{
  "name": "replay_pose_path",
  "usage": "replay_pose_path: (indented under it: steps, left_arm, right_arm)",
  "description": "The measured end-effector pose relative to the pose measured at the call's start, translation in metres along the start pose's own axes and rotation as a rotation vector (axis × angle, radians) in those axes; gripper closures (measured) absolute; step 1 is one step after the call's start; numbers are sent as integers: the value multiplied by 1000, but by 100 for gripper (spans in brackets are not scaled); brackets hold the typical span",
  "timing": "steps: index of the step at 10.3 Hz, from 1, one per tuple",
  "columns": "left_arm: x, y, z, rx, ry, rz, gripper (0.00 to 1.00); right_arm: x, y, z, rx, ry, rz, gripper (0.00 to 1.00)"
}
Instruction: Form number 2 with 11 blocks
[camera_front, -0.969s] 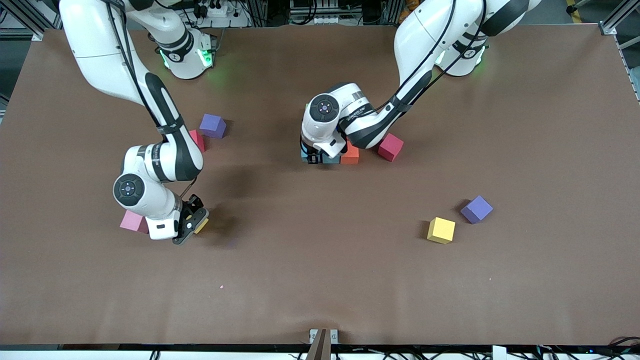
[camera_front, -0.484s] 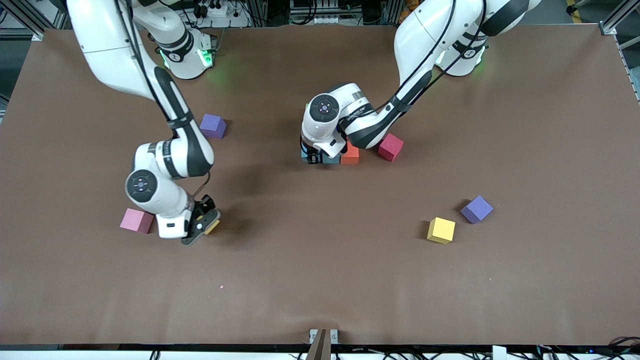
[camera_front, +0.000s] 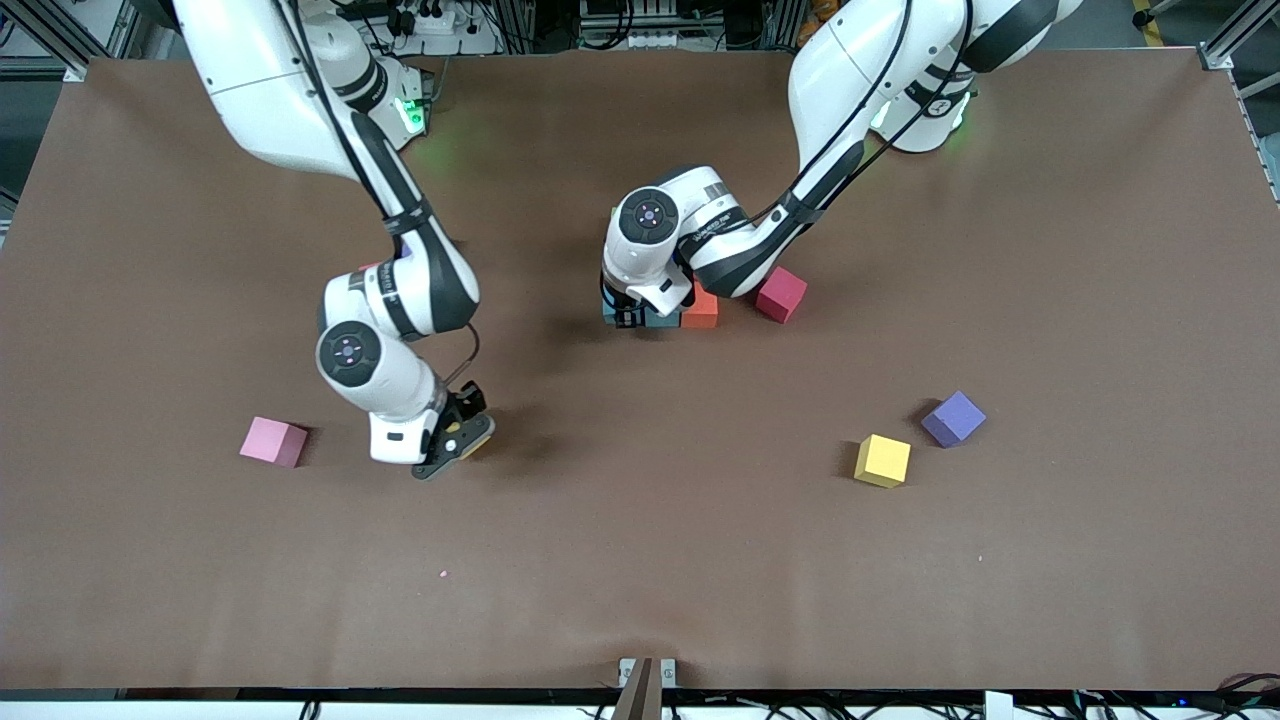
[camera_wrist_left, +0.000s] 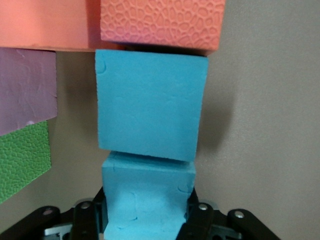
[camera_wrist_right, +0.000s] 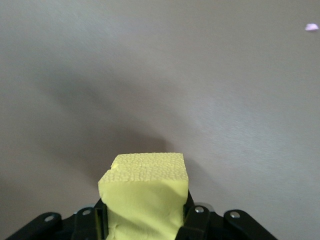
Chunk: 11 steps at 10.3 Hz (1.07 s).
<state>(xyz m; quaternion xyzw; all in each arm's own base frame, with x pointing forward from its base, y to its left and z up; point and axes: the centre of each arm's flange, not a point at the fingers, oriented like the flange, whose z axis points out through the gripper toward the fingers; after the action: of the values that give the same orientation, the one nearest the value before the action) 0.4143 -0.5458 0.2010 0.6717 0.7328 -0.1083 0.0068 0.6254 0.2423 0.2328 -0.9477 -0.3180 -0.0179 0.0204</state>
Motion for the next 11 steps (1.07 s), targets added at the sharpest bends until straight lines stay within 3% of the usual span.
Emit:
replay_pose_path:
  steps: [9, 11]
  left_arm:
    - [2, 2, -1, -14, 12, 15, 40]
    - [4, 3, 1, -13, 22, 17, 31]
  right_arm:
    - [7, -16, -2, -1, 6, 55, 47]
    - [7, -16, -2, -1, 6, 55, 47]
